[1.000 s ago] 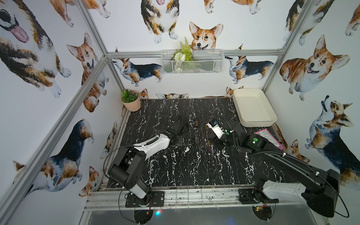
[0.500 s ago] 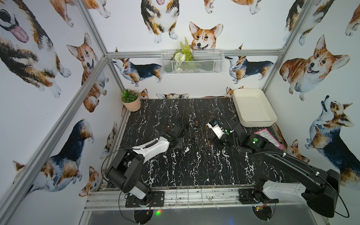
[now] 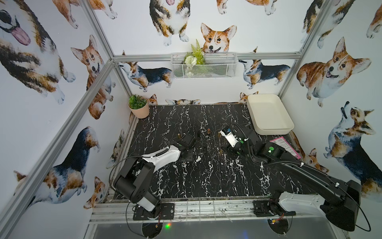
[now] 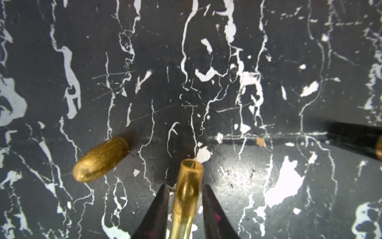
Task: Open the lipstick cap
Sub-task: Place the lipstick at the center of the board, then pick up the lipstick at the center of the board.
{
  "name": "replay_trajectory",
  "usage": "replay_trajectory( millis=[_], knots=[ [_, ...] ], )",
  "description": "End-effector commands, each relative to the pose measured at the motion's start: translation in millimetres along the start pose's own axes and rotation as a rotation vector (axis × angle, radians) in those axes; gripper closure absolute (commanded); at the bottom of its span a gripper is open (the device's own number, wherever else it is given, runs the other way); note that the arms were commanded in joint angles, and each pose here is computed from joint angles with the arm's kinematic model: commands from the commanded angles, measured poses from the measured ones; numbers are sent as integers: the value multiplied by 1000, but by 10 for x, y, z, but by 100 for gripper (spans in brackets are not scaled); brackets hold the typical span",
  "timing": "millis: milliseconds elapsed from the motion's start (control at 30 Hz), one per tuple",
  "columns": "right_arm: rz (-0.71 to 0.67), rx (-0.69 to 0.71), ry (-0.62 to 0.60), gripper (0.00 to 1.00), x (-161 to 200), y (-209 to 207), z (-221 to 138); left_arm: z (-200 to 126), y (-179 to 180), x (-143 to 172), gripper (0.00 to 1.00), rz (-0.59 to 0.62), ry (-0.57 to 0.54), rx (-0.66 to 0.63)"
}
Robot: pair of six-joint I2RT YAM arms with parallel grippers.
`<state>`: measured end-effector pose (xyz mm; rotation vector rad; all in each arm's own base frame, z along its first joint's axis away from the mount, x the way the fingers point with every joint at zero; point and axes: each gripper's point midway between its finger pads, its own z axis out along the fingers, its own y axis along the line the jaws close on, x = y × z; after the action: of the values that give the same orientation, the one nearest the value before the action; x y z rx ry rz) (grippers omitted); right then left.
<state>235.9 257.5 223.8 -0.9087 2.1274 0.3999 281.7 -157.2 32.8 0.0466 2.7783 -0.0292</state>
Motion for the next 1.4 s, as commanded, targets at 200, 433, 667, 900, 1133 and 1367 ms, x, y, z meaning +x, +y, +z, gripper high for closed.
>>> replay_trajectory(
  millis=[200,433,667,900,1133,1367],
  knots=[
    [-9,0,-8,53,-28,2,-4,-150,42,-56,61,-8,-14,-16],
    [-5,-4,-10,53,-33,9,13,-194,122,186,52,-14,-13,-20],
    [-7,-12,-6,53,-51,22,21,-76,168,317,49,-21,-16,-29],
    [-8,-12,-6,53,-67,23,23,-11,109,298,51,-10,-16,-12],
    [-13,-12,-4,53,-73,27,38,32,91,263,57,9,-12,-23],
    [-13,-10,-1,53,-55,22,50,95,84,323,69,15,10,-18]
  ],
)
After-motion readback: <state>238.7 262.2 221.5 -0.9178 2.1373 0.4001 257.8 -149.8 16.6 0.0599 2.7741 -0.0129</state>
